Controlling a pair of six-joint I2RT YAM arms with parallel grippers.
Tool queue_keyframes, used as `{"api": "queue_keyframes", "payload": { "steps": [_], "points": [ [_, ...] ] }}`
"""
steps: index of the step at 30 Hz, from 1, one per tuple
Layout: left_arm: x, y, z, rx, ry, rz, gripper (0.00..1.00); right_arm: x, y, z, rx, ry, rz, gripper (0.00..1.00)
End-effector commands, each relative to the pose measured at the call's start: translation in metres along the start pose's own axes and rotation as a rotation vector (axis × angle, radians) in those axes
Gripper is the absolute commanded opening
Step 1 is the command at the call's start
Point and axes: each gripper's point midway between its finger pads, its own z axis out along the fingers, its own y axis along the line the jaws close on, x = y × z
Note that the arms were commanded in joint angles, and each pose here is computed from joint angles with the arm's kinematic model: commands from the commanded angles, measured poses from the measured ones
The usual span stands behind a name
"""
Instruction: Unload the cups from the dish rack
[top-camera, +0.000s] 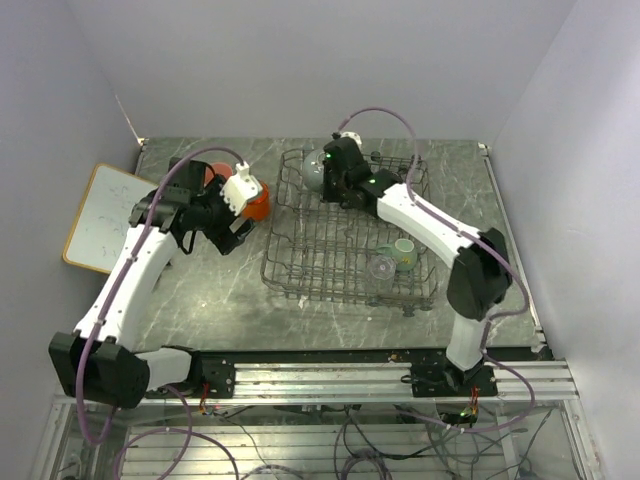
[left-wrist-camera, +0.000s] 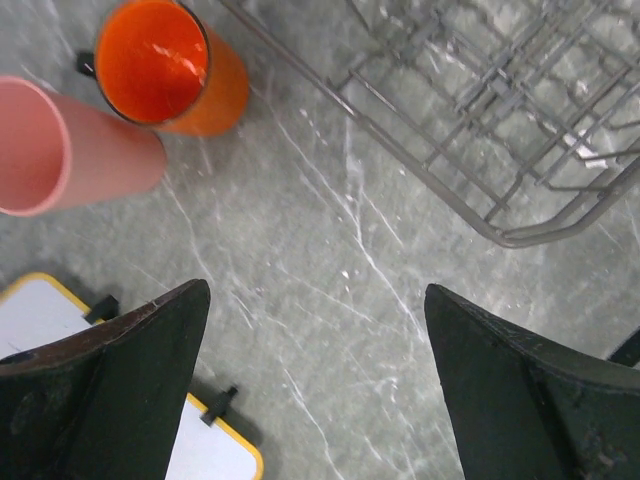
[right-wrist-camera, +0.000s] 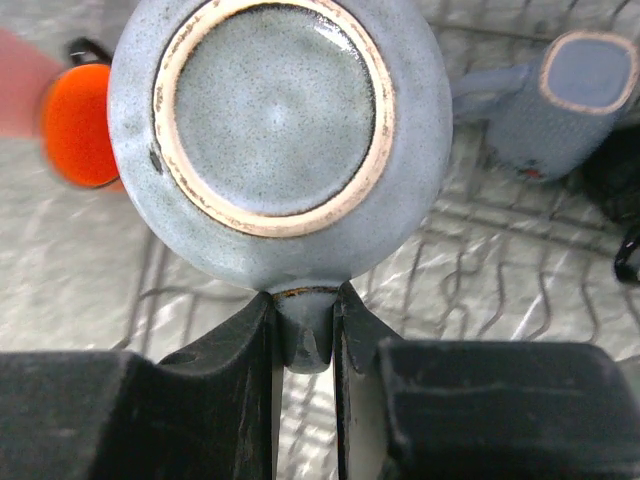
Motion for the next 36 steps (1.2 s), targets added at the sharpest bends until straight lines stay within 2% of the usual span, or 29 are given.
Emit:
{"api": "queue_keyframes", "payload": {
  "steps": [1, 7, 11, 15, 20, 24, 28, 33, 36],
  "points": [
    [-0.047, 0.006, -0.018, -0.051, -0.233, 0.131, 0.99, -0.027, 0.044, -0.065, -0.275, -0.038, 0.187, 0.0],
    [-0.061, -0.001, -0.032, -0.13, -0.388, 0.376, 0.99, -0.002, 0.081, -0.128, -0.617, 0.071, 0.353, 0.0],
    [-0.075, -0.009, -0.052, -0.227, -0.51, 0.592, 1.0, 0.007, 0.106, -0.161, -0.845, 0.153, 0.431, 0.0],
    [-0.074, -0.021, -0.06, -0.288, -0.566, 0.782, 1.0, 0.012, 0.123, -0.191, -1.045, 0.218, 0.498, 0.0],
    [-0.07, -0.033, -0.062, -0.257, -0.572, 0.853, 0.98, 0.009, 0.134, -0.217, -1.224, 0.281, 0.588, 0.0],
    [-0.065, -0.045, -0.062, -0.241, -0.59, 0.919, 0.96, 0.008, 0.136, -0.226, -1.276, 0.28, 0.629, 0.0],
    [-0.071, -0.047, -0.072, -0.286, -0.646, 0.91, 0.95, 0.012, 0.145, -0.236, -1.301, 0.284, 0.632, 0.0],
    [-0.091, -0.051, -0.093, -0.282, -0.738, 0.827, 0.89, 0.024, 0.156, -0.253, -1.361, 0.315, 0.656, 0.0],
    [-0.094, -0.052, -0.098, -0.289, -0.749, 0.836, 0.85, 0.026, 0.162, -0.27, -1.409, 0.325, 0.669, 0.0]
  ]
}}
